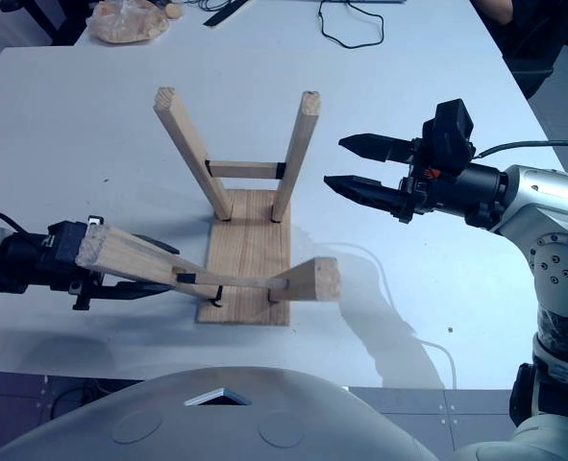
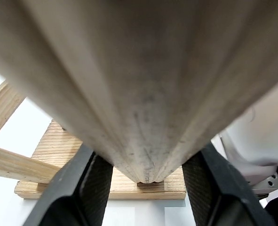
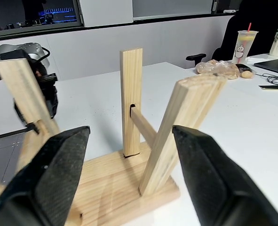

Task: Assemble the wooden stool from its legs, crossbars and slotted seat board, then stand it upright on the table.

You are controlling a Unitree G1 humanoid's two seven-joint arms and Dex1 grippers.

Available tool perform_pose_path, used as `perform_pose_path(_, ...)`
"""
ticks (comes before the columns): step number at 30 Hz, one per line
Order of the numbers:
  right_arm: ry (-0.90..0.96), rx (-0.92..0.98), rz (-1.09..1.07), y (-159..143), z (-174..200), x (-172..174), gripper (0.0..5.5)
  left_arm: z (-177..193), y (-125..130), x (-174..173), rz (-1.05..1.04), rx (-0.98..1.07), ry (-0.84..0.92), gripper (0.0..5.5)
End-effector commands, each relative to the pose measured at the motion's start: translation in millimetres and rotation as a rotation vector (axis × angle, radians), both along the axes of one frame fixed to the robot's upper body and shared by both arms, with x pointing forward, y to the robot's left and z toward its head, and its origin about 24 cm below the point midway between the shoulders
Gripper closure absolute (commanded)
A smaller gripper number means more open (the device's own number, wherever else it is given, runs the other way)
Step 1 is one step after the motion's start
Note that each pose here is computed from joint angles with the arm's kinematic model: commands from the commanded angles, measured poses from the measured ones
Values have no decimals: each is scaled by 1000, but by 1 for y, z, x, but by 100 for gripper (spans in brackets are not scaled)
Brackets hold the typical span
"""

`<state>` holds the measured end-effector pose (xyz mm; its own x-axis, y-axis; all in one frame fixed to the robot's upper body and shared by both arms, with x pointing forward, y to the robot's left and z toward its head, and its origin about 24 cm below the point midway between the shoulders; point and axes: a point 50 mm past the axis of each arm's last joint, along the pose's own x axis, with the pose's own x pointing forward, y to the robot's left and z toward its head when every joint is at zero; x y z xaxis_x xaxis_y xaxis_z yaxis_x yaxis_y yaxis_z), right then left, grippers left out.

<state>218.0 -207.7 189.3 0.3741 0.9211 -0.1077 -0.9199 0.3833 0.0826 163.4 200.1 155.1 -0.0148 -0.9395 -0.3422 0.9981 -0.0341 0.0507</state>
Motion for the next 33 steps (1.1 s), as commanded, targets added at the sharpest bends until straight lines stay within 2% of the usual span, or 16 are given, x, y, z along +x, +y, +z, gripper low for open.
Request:
perform_pose_path(1, -17, -15, 2, 1, 1, 2, 228, -6, -4, -6, -22, 85, 42, 346)
perform_pose_path(12, -2, -51, 37, -2, -1, 2, 228, -29, 14, 20, 236, 83, 1, 346)
perform_pose_path(17, 85, -284, 138, -13, -30, -15, 228, -34, 10, 31, 315, 46, -13, 346)
perform_pose_path(20, 135, -353, 255, -10, -44, -31, 228, -39, 9, 29, 311, 64, -16, 346)
perform_pose_path(33, 40, -192, 263, 31, -43, -27, 228, -41, 2, 33, 223, 102, -29, 346)
